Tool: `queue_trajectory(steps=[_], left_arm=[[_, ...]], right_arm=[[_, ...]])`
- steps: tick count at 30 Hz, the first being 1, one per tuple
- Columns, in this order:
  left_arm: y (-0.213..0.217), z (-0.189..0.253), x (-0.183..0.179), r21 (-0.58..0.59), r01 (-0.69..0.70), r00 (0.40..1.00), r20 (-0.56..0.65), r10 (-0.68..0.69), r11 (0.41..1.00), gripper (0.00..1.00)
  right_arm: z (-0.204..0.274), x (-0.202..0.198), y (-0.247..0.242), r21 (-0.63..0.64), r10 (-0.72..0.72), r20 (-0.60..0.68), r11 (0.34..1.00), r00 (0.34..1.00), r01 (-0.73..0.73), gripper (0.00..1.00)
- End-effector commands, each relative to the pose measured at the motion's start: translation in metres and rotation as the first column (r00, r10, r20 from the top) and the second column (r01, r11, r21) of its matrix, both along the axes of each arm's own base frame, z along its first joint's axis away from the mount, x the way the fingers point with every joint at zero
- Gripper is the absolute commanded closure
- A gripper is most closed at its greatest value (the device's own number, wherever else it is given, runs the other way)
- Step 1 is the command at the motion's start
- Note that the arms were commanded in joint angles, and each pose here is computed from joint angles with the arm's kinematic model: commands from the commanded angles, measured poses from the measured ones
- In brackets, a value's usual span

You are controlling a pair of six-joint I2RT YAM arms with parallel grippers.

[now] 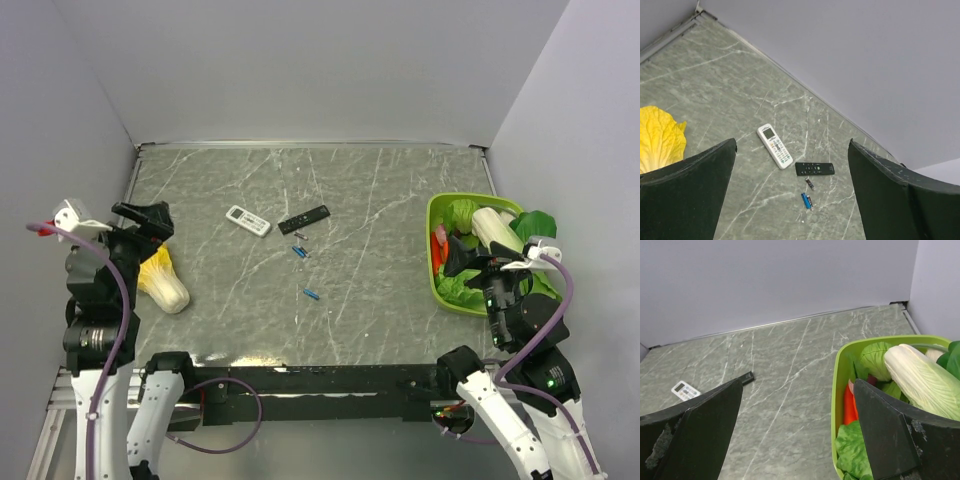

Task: Load the batteries into the remote control
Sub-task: Pick up the remote control from the center of the board.

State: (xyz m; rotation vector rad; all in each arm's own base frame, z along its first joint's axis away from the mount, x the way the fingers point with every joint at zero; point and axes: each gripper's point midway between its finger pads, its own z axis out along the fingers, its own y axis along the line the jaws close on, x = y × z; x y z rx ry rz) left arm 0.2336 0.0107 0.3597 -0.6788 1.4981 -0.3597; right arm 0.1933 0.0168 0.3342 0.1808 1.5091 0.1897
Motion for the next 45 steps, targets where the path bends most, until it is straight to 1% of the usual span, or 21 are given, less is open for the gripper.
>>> queue_trajectory(steps=[1,6,10,12,18,19,21,22,24,25,26,27,28,29,30,31,32,33,34,39,45], left_arm=[[0.002,-0.011,0.021,-0.055,-0.023,0.999,-0.045,0.020,0.998,0.03],[-0.002,-0.043,0.043,-0.115,-0.028,0.981,-0.191,0.005,0.993,0.03],[-0.003,-0.081,0.066,-0.169,-0.063,0.941,-0.340,0.002,0.984,0.03],[-0.006,-0.093,0.072,-0.182,-0.060,0.926,-0.378,-0.013,0.981,0.03],[-0.021,-0.140,0.101,-0.218,-0.037,0.856,-0.510,-0.082,0.975,0.03],[-0.023,-0.156,0.108,-0.215,-0.044,0.830,-0.552,-0.084,0.976,0.03],[-0.035,-0.161,0.119,-0.215,-0.026,0.812,-0.574,-0.105,0.976,0.03],[-0.037,-0.177,0.127,-0.207,-0.037,0.784,-0.613,-0.100,0.978,0.03],[-0.049,-0.180,0.141,-0.209,-0.028,0.772,-0.626,-0.112,0.978,0.03],[-0.051,-0.198,0.150,-0.193,-0.042,0.737,-0.669,-0.100,0.980,0.03],[-0.061,-0.193,0.161,-0.189,-0.026,0.741,-0.663,-0.108,0.982,0.03],[-0.064,-0.199,0.166,-0.188,-0.034,0.723,-0.683,-0.105,0.982,0.03],[-0.069,-0.207,0.181,-0.175,-0.040,0.704,-0.704,-0.096,0.984,0.03],[-0.069,-0.213,0.187,-0.137,-0.062,0.689,-0.722,-0.057,0.989,0.03],[-0.070,-0.238,0.187,-0.112,-0.095,0.622,-0.782,-0.029,0.989,0.03],[-0.072,-0.229,0.202,-0.100,-0.105,0.633,-0.774,-0.011,0.989,0.03],[-0.072,-0.233,0.206,-0.057,-0.125,0.618,-0.786,0.033,0.990,0.03],[-0.071,-0.256,0.204,-0.019,-0.151,0.552,-0.831,0.068,0.988,0.03],[-0.074,-0.248,0.217,-0.016,-0.159,0.568,-0.819,0.078,0.987,0.03],[-0.081,-0.282,0.229,0.035,-0.200,0.494,-0.860,0.132,0.979,0.03],[-0.090,-0.308,0.234,0.042,-0.190,0.458,-0.880,0.126,0.981,0.03]], right_arm=[[-0.004,0.005,0.008,0.023,0.023,-0.023,0.999,0.999,-0.023,0.00],[-0.012,0.007,0.021,0.055,0.083,-0.043,0.995,0.996,-0.081,0.00],[-0.019,0.008,0.025,0.049,0.101,-0.060,0.994,0.993,-0.098,0.00],[-0.022,0.009,0.026,0.042,0.105,-0.069,0.994,0.992,-0.103,0.00],[-0.034,0.010,0.035,0.039,0.150,-0.109,0.988,0.983,-0.146,0.00],[-0.035,0.010,0.038,0.040,0.163,-0.112,0.986,0.980,-0.160,0.00],[-0.038,0.012,0.042,0.039,0.178,-0.121,0.984,0.977,-0.174,0.00],[-0.038,0.012,0.045,0.041,0.193,-0.124,0.981,0.973,-0.189,0.00],[-0.042,0.014,0.046,0.034,0.196,-0.139,0.981,0.971,-0.193,0.00],[-0.041,0.014,0.046,0.031,0.195,-0.139,0.981,0.971,-0.192,0.00],[-0.043,0.015,0.047,0.026,0.197,-0.148,0.980,0.969,-0.195,0.00],[-0.042,0.016,0.048,0.020,0.200,-0.148,0.980,0.969,-0.199,0.00],[-0.043,0.016,0.048,0.014,0.199,-0.151,0.980,0.968,-0.199,0.00],[-0.044,0.016,0.048,0.008,0.200,-0.155,0.979,0.967,-0.201,0.00],[-0.044,0.017,0.047,0.001,0.198,-0.155,0.980,0.968,-0.201,0.00],[-0.044,0.017,0.047,-0.004,0.195,-0.155,0.980,0.968,-0.198,0.00],[-0.044,0.017,0.046,-0.008,0.192,-0.157,0.981,0.969,-0.195,0.00],[-0.045,0.017,0.045,-0.015,0.190,-0.158,0.981,0.969,-0.195,0.00],[-0.045,0.017,0.045,-0.019,0.190,-0.158,0.981,0.969,-0.195,0.00],[-0.044,0.016,0.039,-0.046,0.163,-0.152,0.984,0.975,-0.172,0.00],[-0.047,0.016,0.032,-0.079,0.133,-0.149,0.986,0.980,-0.146,0.00]])
